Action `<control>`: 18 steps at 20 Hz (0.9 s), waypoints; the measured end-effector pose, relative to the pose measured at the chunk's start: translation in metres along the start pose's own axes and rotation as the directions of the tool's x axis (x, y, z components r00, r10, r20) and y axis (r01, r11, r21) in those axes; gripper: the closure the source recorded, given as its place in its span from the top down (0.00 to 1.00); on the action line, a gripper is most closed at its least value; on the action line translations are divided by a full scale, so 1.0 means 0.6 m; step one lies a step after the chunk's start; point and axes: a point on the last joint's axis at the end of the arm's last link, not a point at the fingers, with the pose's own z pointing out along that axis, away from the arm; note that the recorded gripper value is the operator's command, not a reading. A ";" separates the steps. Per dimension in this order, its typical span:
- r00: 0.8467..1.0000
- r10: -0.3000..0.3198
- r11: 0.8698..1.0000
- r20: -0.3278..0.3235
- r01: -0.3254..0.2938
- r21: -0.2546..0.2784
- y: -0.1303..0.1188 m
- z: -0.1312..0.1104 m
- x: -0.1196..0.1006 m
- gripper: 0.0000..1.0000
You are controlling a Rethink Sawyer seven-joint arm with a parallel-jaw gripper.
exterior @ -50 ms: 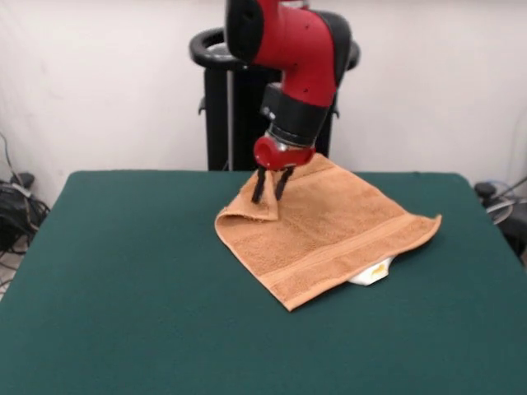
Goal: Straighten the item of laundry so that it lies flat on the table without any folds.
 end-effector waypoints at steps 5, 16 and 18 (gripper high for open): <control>0.997 -0.010 1.000 -0.076 0.008 -0.016 0.006 0.008 0.029 1.00; 0.994 -0.018 1.000 -0.109 0.016 -0.021 0.003 0.035 0.045 1.00; 0.994 -0.020 1.000 -0.110 0.018 -0.018 0.003 0.035 0.046 1.00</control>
